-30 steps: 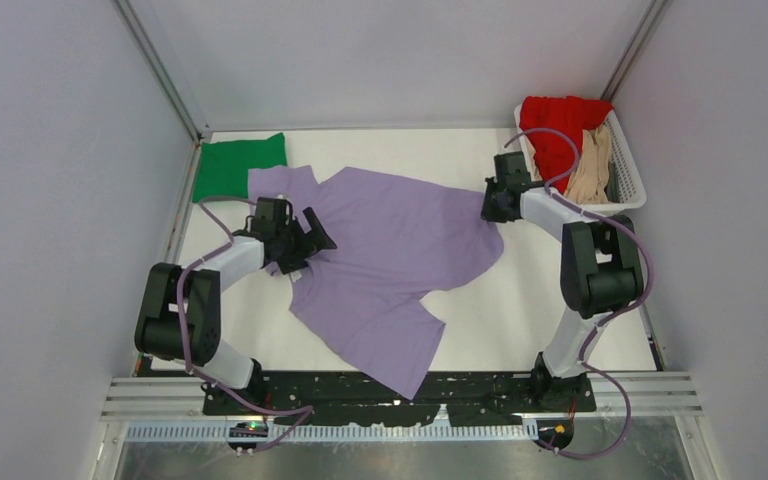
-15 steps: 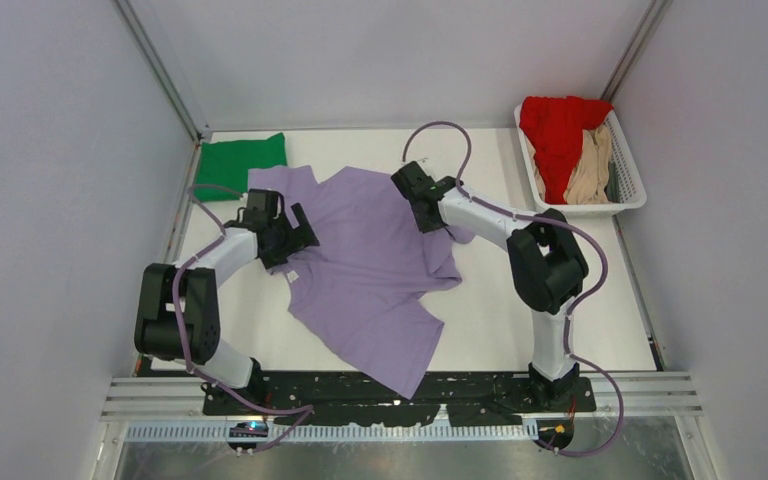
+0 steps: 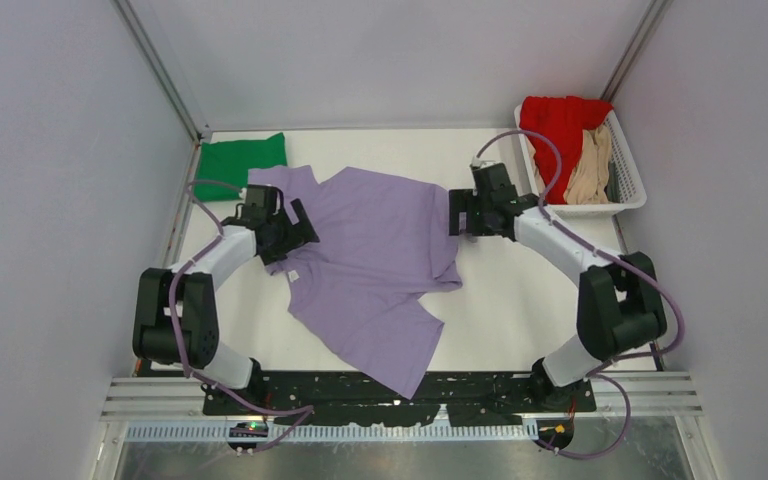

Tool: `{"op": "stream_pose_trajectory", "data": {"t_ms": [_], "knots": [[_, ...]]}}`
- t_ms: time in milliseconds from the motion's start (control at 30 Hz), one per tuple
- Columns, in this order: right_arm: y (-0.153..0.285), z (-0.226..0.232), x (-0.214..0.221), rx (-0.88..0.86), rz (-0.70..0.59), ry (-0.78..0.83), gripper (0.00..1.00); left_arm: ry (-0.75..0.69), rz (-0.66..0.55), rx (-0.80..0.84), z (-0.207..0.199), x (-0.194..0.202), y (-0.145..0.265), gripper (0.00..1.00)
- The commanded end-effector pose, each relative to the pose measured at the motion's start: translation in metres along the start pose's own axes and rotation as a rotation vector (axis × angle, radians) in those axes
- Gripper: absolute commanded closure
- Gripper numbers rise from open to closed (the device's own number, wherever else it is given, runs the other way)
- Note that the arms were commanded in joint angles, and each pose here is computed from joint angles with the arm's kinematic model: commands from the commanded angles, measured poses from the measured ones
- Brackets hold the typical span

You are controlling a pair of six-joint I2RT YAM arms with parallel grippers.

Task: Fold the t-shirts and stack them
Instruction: Flatten out the tshirt

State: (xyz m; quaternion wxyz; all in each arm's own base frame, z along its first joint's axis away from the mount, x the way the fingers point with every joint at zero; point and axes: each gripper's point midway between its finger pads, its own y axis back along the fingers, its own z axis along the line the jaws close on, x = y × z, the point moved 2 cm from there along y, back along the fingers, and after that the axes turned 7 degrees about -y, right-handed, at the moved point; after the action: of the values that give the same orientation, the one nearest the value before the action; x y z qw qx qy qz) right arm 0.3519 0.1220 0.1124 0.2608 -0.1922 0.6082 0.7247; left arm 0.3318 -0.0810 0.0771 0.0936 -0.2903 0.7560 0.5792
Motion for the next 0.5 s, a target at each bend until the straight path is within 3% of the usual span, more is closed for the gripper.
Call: {"op": "stream_pose_trajectory", "data": {"t_ms": [0, 167, 333, 467], "knots": [[0.007, 0.003, -0.026, -0.227, -0.081, -0.177, 0.05, -0.096, -0.019, 0.073, -0.035, 0.013, 0.029, 0.0], [-0.014, -0.005, -0.021, -0.28, -0.02, -0.251, 0.01, -0.134, 0.081, 0.174, -0.056, 0.06, 0.034, 0.0], [-0.044, -0.032, -0.016, -0.132, -0.011, -0.319, 0.17, -0.118, 0.136, 0.19, -0.047, 0.09, 0.025, 0.0], [-0.075, -0.015, -0.023, -0.17, -0.02, -0.343, 0.3, -0.089, 0.165, 0.143, -0.032, 0.105, 0.009, 0.0]]}}
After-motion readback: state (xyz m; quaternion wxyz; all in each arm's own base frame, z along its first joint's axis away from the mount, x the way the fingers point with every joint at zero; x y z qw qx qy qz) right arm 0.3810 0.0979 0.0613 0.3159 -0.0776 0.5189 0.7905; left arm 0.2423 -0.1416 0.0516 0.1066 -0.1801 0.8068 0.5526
